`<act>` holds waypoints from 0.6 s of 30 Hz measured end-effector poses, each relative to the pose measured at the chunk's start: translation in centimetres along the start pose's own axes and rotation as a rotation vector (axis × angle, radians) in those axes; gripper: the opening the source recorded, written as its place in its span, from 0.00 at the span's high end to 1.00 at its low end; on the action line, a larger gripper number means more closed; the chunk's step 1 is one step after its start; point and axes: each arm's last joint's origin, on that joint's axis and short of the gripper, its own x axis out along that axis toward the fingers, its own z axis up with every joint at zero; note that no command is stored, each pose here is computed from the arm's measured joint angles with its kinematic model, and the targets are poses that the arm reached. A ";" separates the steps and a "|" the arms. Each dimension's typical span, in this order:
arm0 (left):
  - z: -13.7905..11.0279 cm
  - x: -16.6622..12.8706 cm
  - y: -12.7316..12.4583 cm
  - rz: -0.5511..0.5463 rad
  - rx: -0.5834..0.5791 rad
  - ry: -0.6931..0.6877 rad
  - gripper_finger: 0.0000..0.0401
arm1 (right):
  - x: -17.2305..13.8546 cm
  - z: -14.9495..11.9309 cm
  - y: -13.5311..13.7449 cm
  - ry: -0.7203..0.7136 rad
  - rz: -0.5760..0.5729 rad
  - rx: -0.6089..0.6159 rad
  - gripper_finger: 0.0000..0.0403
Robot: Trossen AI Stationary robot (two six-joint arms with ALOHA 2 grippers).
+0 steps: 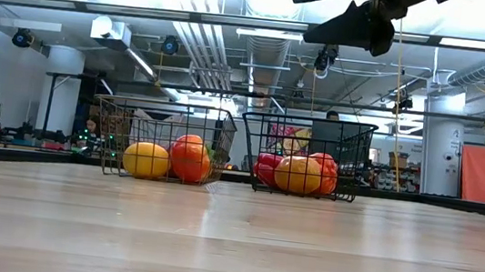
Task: Sort produce into baskets
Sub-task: Put the green cucumber into the black wire basket
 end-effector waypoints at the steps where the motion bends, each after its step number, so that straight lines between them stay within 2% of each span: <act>1: -0.1 0.2 -0.1 0.006 -0.010 0.011 0.43 | 0.0 0.0 0.0 0.001 0.001 -0.001 0.14; 9: -1.1 1.8 -0.7 0.067 -0.106 0.021 0.36 | 0.0 -0.1 0.0 0.010 0.002 -0.018 0.14; 18: -1.4 3.7 -1.7 0.131 -0.103 0.036 0.33 | 0.0 -0.1 0.0 0.009 0.002 -0.031 0.14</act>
